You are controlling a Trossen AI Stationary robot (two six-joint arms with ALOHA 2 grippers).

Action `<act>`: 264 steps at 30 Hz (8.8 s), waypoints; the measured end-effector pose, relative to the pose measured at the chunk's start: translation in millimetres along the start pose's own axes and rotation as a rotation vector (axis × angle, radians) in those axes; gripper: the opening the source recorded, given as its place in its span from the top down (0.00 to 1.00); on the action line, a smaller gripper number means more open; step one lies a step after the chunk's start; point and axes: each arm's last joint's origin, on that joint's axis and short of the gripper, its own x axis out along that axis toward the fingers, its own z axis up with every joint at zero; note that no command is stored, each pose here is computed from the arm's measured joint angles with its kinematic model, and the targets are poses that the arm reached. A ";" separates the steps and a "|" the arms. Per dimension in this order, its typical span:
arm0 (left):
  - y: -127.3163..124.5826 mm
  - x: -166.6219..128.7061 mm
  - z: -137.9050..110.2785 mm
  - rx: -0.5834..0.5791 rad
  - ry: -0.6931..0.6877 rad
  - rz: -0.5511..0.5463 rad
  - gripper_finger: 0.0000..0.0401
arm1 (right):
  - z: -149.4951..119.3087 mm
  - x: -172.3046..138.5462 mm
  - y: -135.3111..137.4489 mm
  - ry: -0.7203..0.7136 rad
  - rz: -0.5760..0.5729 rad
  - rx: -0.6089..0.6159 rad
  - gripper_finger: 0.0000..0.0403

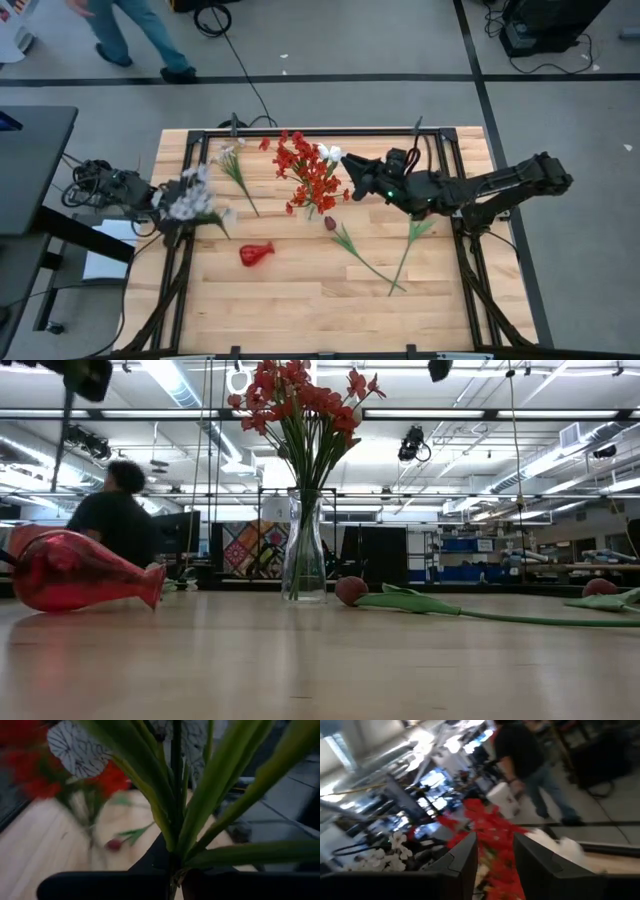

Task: Sort flowers into vase by color
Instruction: Put the right white flowers into the red vase, then adjust the red vase, then put the bottom white flowers into the red vase

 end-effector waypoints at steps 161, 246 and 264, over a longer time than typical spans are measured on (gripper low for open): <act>-146.4 121.3 -217.0 -0.085 -0.131 0.537 0.60 | -58.5 -114.8 62.0 0.084 0.209 -0.352 0.62; 77.3 143.7 -66.3 -1.078 0.876 1.097 0.21 | 174.9 -33.2 -127.5 0.000 0.039 -0.379 0.61; 75.1 136.2 -134.1 -1.093 1.017 1.077 0.51 | 173.6 -9.1 -144.3 0.092 0.084 -0.271 0.61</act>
